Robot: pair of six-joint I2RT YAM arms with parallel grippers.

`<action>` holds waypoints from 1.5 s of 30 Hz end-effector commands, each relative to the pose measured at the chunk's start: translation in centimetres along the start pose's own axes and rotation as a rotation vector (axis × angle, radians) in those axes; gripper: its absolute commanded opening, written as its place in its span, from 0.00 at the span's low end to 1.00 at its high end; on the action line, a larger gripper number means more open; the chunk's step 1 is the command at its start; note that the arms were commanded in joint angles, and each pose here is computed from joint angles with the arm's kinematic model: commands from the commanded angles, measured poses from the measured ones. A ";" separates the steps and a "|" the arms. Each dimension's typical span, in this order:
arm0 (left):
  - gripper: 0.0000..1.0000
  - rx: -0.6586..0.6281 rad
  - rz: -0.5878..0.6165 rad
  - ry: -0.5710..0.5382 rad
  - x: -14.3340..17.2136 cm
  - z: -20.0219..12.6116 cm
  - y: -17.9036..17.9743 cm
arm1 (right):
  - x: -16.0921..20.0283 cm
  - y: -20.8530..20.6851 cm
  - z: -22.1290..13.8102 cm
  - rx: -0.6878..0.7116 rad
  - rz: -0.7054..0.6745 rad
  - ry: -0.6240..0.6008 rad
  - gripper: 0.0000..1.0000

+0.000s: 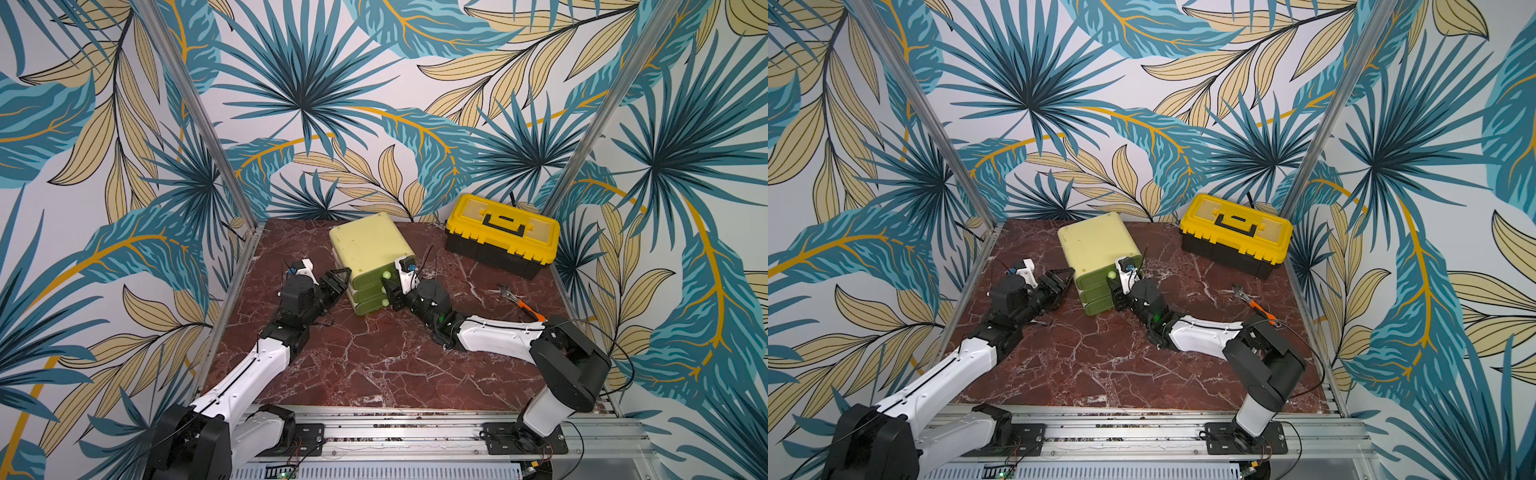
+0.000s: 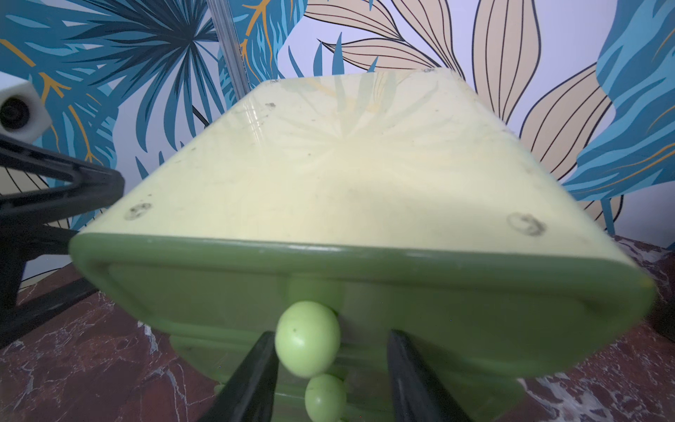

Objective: Take the cookies out of the drawer
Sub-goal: Open the drawer in the storage box.

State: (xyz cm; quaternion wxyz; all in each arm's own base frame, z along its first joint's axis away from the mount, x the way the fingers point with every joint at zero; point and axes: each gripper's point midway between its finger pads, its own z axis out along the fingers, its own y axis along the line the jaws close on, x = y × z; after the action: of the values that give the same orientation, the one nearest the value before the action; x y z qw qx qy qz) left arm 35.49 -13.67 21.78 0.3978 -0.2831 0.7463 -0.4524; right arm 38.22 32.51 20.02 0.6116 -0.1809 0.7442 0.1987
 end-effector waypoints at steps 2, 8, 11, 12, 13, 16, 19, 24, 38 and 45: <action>0.64 0.066 0.021 -0.023 -1.0 0.1 -2.8 | -2.2 0.0 -0.6 0.011 0.006 -0.076 0.53; 0.63 0.064 0.019 -0.022 -1.0 0.1 -2.7 | -2.4 -0.1 -0.7 0.018 0.010 -0.084 0.54; 0.63 0.061 0.018 -0.023 -0.9 0.1 -2.6 | -2.5 -0.2 -0.8 0.032 0.013 -0.093 0.52; 0.63 0.060 0.017 -0.023 -0.9 0.1 -2.6 | -2.4 -0.3 -0.8 0.036 0.013 -0.093 0.51; 0.62 0.060 0.017 -0.022 -0.9 0.2 -2.6 | -2.4 -0.4 -0.8 0.040 0.013 -0.093 0.51; 0.62 0.058 0.016 -0.020 -0.9 0.2 -2.6 | -2.3 -0.5 -0.9 0.047 0.017 -0.095 0.49; 0.61 0.055 0.016 -0.020 -0.9 0.3 -2.5 | -2.4 -0.4 -0.9 0.048 0.018 -0.099 0.46; 0.60 0.053 0.013 -0.019 -0.8 0.4 -2.4 | -2.5 -0.3 -0.9 0.040 0.021 -0.101 0.40; 0.60 0.058 0.004 -0.032 -1.0 0.6 -2.5 | -1.7 1.3 -3.2 0.008 0.021 -0.085 0.29; 0.60 0.071 -0.002 -0.028 -0.8 1.0 -2.7 | -1.3 1.3 -4.8 0.015 0.013 -0.074 0.28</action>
State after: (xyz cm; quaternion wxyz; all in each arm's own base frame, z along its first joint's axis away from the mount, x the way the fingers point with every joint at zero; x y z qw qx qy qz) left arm 36.15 -14.25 22.12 0.3987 -0.2852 0.7392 -0.4618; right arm 34.68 31.63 21.33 0.6303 -0.1704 0.7311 0.1979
